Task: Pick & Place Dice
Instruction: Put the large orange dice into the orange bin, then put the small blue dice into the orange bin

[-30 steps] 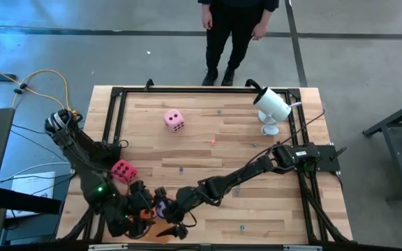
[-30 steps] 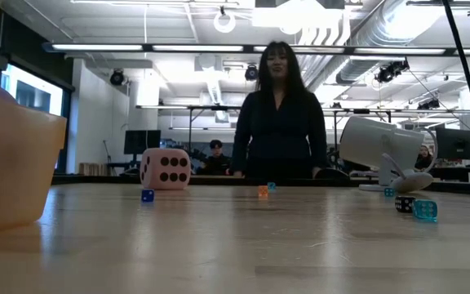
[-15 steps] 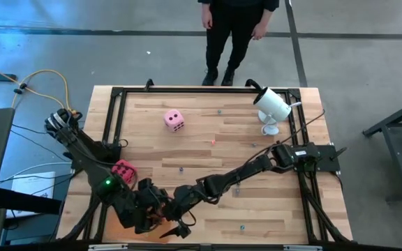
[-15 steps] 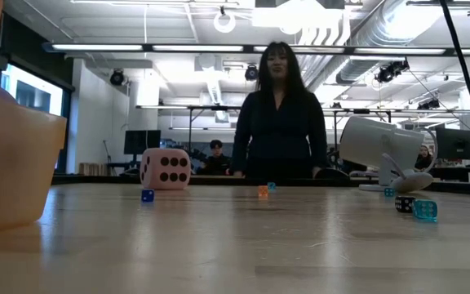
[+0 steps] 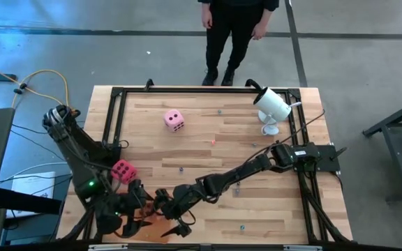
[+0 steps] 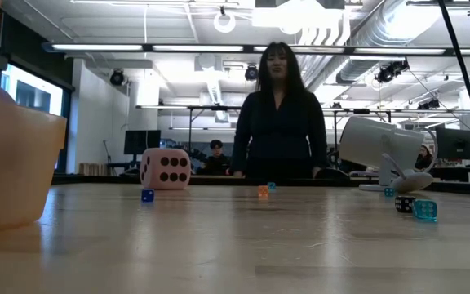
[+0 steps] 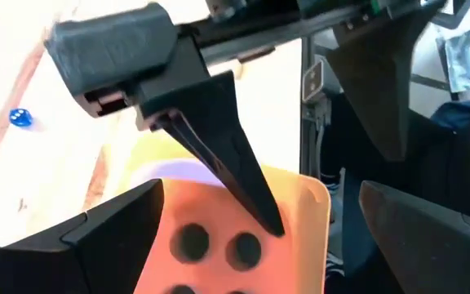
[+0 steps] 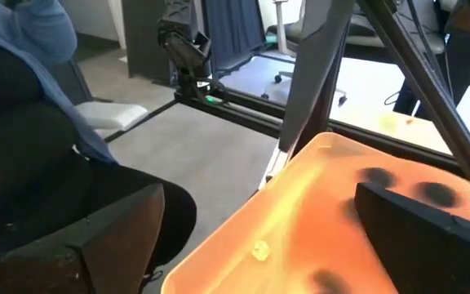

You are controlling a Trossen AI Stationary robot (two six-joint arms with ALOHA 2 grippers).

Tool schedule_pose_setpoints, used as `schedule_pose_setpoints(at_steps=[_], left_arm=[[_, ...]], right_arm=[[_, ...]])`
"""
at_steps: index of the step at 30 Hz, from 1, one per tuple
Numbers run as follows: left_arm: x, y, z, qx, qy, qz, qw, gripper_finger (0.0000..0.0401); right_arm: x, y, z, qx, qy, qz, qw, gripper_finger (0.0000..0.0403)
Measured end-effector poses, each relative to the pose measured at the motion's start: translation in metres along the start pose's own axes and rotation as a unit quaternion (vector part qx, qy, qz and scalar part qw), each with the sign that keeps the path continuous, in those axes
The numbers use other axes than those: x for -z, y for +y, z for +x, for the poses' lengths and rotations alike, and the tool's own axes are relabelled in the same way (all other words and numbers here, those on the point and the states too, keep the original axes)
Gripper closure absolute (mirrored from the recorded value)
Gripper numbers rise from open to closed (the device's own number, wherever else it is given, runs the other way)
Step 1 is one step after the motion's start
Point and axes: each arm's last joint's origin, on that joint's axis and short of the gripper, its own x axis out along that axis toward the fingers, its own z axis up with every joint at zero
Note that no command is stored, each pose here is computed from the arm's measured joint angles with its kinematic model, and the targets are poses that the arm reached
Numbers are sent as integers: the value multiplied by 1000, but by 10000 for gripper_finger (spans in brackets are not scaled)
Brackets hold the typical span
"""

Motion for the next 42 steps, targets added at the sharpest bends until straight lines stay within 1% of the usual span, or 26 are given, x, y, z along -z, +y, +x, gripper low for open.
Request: schedule_pose_setpoints(at_steps=[3, 7, 9, 13, 16, 18, 21, 25, 29, 32, 35, 37, 38, 39, 42], left_arm=[[3, -2, -3, 6, 3, -1, 1000, 1], [9, -4, -6, 8, 8, -6, 1000, 1], [11, -5, -8, 8, 6, -2, 1000, 1], [15, -6, -10, 2, 0, 13, 1000, 1], [16, -6, -11, 0, -2, 29, 1000, 1], [13, -6, -10, -2, -9, 47, 999, 1], [7, -6, -7, 3, -20, 70, 997, 1], [1, -3, -2, 7, -12, 69, 998, 1], [3, -5, -3, 14, -5, 68, 998, 1], [6, -5, -5, 8, -11, 75, 997, 1], [7, 0, -5, -17, -8, 77, 997, 1], [4, 9, -5, -48, -6, 51, 998, 1], [2, 14, -5, -66, -5, 41, 997, 1], [-1, 21, -6, -85, -4, 36, 996, 1], [-12, 37, -7, -127, 1, 38, 991, 1]], right_arm=[[1, -1, 0, 3, 3, 0, 1000, 11], [-1, -2, -3, 30, 17, -16, 999, 11], [-8, 3, -7, 44, 27, -39, 998, 11], [-24, 20, -13, 77, 23, -84, 993, 11], [-33, 33, -17, 100, 32, -107, 989, 11], [-35, 40, -21, 128, 58, -110, 984, 11], [-30, 45, -25, 178, 109, -101, 973, 11], [-23, 50, -27, 233, 145, -81, 958, 11], [-14, 57, -30, 289, 190, -67, 936, 11], [-12, 64, -39, 334, 224, -58, 914, 11], [-19, 71, -53, 377, 237, -48, 894, 11], [-26, 79, -63, 411, 242, -54, 877, 11], [-29, 83, -67, 431, 240, -57, 868, 11], [-31, 89, -73, 455, 240, -63, 855, 11], [-37, 109, -94, 530, 232, -74, 813, 11]])
